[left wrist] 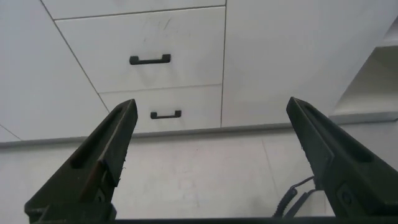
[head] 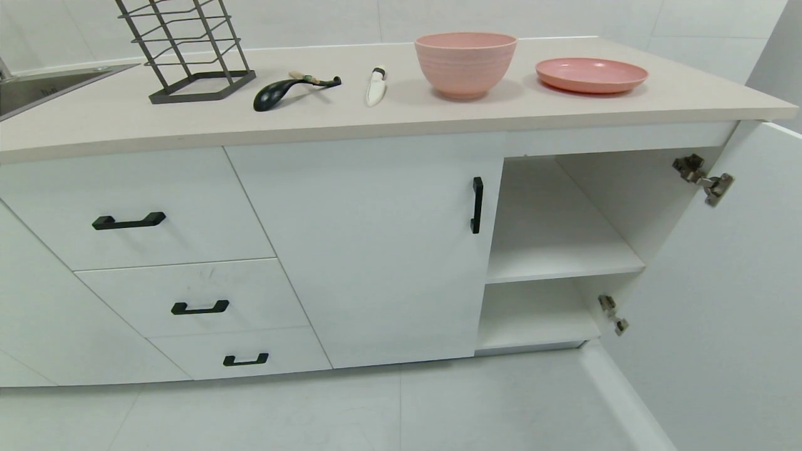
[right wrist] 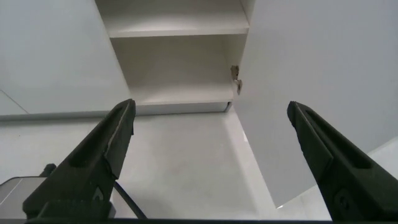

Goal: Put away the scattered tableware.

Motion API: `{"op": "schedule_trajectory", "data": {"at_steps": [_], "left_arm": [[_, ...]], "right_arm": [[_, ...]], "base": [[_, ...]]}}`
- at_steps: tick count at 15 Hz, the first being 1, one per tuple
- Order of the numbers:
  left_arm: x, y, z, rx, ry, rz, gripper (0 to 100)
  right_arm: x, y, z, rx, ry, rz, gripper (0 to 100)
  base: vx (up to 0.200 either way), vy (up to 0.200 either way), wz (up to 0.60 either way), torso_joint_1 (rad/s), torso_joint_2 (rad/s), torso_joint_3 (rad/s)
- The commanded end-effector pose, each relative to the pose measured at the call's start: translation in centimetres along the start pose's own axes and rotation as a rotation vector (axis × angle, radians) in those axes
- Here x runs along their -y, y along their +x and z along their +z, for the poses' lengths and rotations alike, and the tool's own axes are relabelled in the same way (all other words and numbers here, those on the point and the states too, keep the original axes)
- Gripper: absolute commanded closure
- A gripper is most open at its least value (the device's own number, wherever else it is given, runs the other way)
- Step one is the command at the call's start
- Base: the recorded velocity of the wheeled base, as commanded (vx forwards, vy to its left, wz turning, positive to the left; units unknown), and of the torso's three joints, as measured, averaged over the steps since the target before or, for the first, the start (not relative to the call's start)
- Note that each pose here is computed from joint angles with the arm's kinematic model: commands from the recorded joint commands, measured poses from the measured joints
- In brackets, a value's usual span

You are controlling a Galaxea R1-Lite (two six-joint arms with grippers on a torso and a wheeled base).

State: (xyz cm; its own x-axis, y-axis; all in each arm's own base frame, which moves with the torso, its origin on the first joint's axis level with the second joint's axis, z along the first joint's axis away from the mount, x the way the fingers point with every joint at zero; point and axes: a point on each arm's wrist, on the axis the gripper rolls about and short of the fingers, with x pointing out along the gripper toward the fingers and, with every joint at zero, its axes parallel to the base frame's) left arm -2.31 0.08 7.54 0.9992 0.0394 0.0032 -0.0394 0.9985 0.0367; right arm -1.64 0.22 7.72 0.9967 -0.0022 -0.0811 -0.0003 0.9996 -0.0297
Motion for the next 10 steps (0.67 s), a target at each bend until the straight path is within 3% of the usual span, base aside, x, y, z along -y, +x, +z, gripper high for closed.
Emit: {"op": "schedule_trajectory", "data": {"at_steps": [1,3,10], "left_arm": [[0.0,0.03,0.03,-0.002,-0.032,0.002,0],[0.0,0.03,0.04,0.0,-0.075,0.002,0],[-0.01,0.03,0.04,0.0,-0.08,0.007,0]], "right_arm": [[0.0,0.03,-0.01,-0.005,-0.001,0.001,0],[0.0,0.03,-0.01,-0.005,0.001,-0.001,0],[0.0,0.03,-0.01,-0.005,0.001,0.001,0]], "base": [[0.0,0.0,-0.6,0.002,0.0,0.002],[0.0,0.0,-0.6,0.002,0.0,0.002],[0.0,0.0,0.0,0.0,0.0,0.0]]}}
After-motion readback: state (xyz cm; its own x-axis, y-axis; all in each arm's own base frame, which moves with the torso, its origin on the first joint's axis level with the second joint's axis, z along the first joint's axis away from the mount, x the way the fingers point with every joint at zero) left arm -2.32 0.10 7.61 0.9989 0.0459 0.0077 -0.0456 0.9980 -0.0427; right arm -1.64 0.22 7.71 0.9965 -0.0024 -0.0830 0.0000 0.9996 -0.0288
